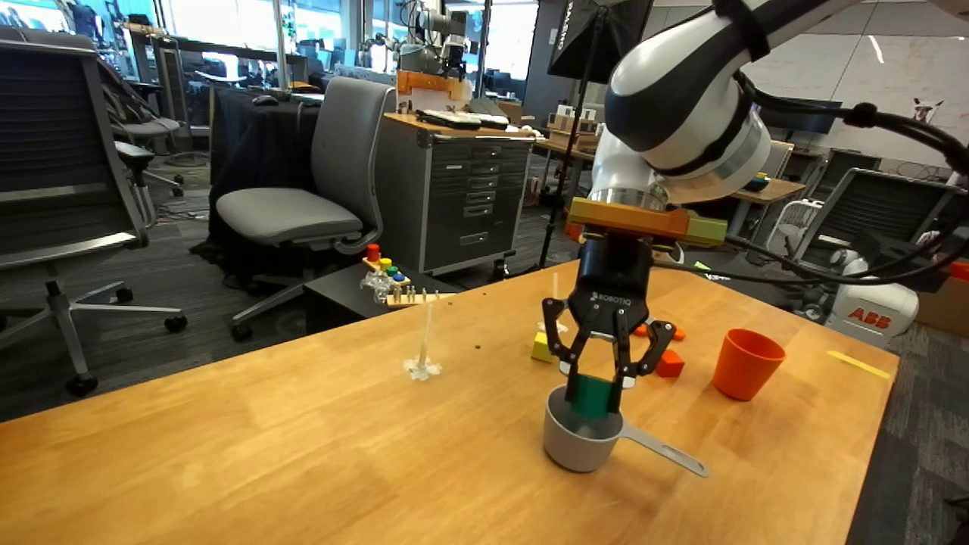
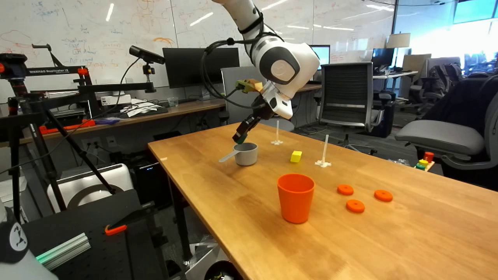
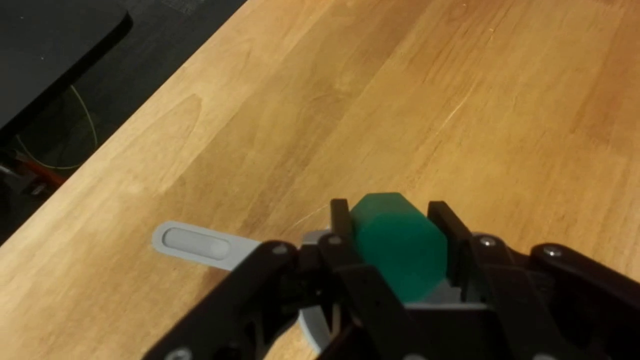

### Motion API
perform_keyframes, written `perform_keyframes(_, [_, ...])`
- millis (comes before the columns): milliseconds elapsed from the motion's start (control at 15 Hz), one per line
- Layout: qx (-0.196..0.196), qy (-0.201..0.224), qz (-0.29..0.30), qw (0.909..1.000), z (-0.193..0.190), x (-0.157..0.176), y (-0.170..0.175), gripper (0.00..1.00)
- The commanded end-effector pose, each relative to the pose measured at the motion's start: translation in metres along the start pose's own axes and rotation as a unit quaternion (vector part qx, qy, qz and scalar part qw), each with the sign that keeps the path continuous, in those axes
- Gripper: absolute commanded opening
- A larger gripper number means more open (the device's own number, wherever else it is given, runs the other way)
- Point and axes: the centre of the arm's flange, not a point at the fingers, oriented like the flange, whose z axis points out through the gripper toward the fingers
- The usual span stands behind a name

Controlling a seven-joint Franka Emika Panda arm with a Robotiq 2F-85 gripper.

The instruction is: Put the green, yellow and orange blocks inside the grey measuring cup

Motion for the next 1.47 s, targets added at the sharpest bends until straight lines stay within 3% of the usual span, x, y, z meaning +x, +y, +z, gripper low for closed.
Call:
perform_keyframes(0, [-0.006,0.022,0.004,0.9997,-0.017,-0.012,0.009,0.23])
perform_keyframes(67, [-0.004,0.032,0.008,0.9995,-0.02,-0.011,0.01,0.68])
perform_keyframes(133, [-0.009,0.043,0.008,0.999,-0.023,-0.008,0.011,0.68])
perform_keyframes(400, [-0.037,0.095,0.008,0.9948,-0.041,0.01,0.017,0.98])
perform_keyframes(867, [-0.032,0.214,0.02,0.9761,-0.098,0.05,0.011,1.0])
perform_keyframes(1200, [0.005,0.258,0.021,0.966,-0.119,0.057,-0.023,1.0])
perform_keyframes(1400, [0.021,0.263,0.025,0.9643,-0.118,0.072,-0.045,1.0])
